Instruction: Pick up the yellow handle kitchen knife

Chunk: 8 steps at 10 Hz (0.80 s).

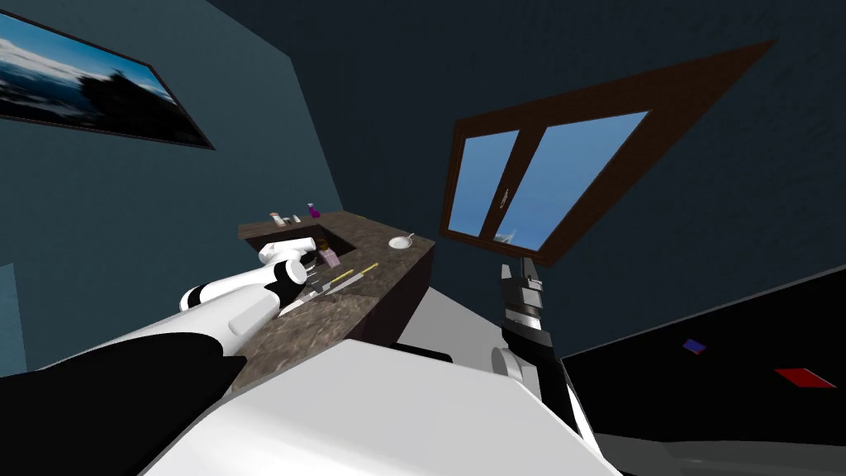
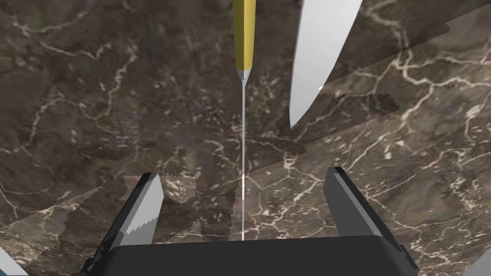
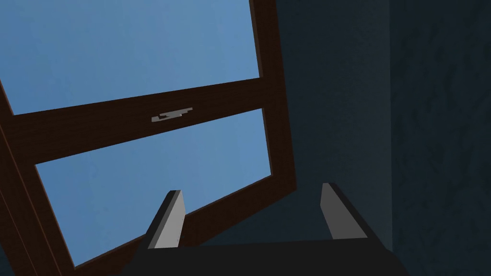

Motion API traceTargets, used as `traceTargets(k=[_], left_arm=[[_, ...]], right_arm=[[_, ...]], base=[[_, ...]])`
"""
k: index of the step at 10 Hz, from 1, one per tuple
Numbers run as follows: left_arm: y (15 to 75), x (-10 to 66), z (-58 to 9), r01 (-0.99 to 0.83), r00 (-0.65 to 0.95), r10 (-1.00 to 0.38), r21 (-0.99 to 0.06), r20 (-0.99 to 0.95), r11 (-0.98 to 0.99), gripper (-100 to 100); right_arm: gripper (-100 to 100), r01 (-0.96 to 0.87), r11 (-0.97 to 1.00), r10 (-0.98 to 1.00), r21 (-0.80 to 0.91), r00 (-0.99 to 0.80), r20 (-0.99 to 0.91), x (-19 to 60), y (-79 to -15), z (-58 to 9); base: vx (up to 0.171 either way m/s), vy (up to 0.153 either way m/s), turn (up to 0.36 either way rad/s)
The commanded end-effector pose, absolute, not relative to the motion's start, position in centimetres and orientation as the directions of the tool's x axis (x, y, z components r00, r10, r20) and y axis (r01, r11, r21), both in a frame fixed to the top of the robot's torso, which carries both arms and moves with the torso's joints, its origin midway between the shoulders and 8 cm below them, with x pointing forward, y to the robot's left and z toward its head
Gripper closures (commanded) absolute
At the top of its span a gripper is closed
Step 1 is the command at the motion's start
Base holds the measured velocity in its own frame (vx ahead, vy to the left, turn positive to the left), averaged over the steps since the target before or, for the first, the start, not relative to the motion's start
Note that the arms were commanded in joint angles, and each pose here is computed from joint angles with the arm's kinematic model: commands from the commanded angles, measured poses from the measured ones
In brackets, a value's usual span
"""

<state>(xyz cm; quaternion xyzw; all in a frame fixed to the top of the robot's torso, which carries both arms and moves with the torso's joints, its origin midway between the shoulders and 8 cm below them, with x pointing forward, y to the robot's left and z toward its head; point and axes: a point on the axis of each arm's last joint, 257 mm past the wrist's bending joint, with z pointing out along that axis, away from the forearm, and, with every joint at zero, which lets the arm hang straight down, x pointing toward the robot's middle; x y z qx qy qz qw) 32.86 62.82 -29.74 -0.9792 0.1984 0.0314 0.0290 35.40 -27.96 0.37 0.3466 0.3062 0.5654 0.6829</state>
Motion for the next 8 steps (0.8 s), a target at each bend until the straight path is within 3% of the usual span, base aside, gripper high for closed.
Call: traceTargets(k=[1, 8], left_arm=[[63.0, 33.0, -29.9, -0.397, 0.917, -0.393, -0.048, -0.071, -0.917, -100], [64.6, 30.3, -31.5, -0.485, 0.874, -0.481, -0.039, -0.072, -0.874, -100]], right_arm=[[0, -0.560, 0.120, 0.985, 0.820, 0.173, -0.026, 35.4, -28.0, 0.4], [0, -0.560, 0.120, 0.985, 0.820, 0.173, -0.026, 35.4, -28.0, 0.4]], base=[[0.078, -0.030, -0.016], [0.088, -0.067, 0.140]])
